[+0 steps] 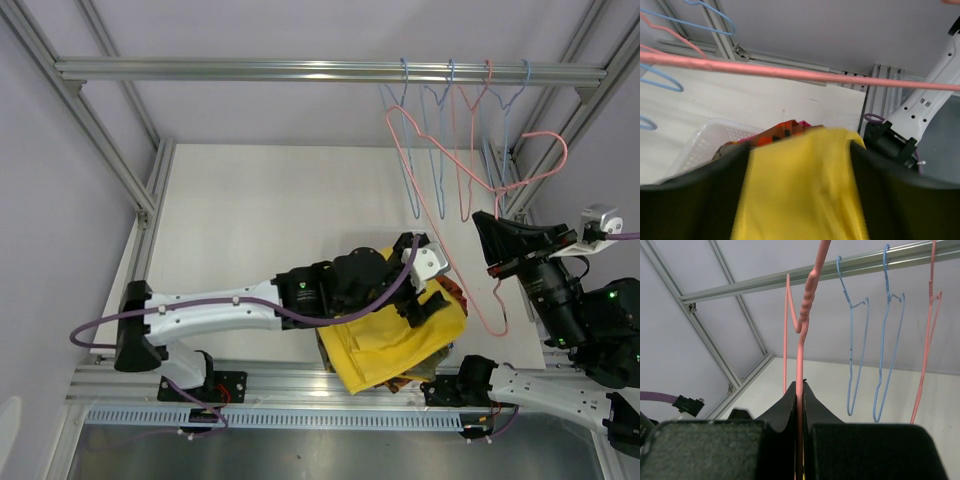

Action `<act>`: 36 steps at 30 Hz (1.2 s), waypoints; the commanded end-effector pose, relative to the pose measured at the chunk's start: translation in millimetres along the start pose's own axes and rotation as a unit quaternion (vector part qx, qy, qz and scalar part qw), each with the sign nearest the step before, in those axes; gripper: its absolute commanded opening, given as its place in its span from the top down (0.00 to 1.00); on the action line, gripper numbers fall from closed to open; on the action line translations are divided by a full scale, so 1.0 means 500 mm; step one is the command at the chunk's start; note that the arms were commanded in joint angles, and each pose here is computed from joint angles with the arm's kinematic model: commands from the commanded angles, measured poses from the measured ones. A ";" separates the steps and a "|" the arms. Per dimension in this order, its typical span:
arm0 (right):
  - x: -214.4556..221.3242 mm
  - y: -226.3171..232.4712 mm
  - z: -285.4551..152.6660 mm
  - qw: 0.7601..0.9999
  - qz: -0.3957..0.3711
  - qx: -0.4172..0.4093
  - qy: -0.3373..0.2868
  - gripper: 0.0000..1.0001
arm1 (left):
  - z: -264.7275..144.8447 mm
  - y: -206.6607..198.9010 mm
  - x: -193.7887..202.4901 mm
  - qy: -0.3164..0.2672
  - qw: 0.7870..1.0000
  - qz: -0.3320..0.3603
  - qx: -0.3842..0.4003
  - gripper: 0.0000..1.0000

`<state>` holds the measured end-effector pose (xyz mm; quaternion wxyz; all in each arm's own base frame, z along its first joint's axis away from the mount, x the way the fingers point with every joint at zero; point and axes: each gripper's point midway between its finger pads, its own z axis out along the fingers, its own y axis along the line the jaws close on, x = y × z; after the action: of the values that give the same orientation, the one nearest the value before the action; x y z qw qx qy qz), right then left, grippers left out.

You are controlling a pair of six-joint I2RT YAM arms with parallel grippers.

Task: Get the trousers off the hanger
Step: Place the trousers in the bin.

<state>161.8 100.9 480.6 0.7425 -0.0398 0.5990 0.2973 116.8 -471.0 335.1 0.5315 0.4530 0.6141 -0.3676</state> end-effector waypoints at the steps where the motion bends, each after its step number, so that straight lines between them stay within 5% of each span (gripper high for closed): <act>1: -0.021 -0.016 -0.022 1.000 0.016 0.002 -0.010 1.00 | 0.015 -0.021 -0.098 -0.058 0.998 -0.020 0.011 0.07; 2: -0.018 -0.019 -0.025 1.000 0.015 0.002 -0.010 1.00 | 0.023 -0.021 -0.090 -0.051 0.998 -0.020 0.007 0.01; 17: -0.018 -0.026 -0.037 1.000 0.020 0.000 -0.011 1.00 | -0.077 0.068 -0.067 -0.056 0.992 -0.049 -0.101 0.01; 23: 0.006 -0.018 -0.025 1.000 0.019 0.002 -0.002 1.00 | -0.060 0.080 0.097 0.008 0.987 -0.093 -0.131 0.01; 29: 0.037 -0.021 -0.019 1.000 0.010 0.009 0.011 1.00 | -0.025 0.076 0.245 0.067 0.978 -0.135 -0.146 0.20; 36: 0.067 -0.036 -0.026 0.999 0.002 0.022 0.024 1.00 | -0.004 0.045 0.502 0.170 0.944 -0.223 -0.176 0.20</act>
<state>163.1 100.9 437.6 0.7237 -0.0485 0.6291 0.2796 146.3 -433.0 172.0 0.4782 0.2942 0.7723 -0.2971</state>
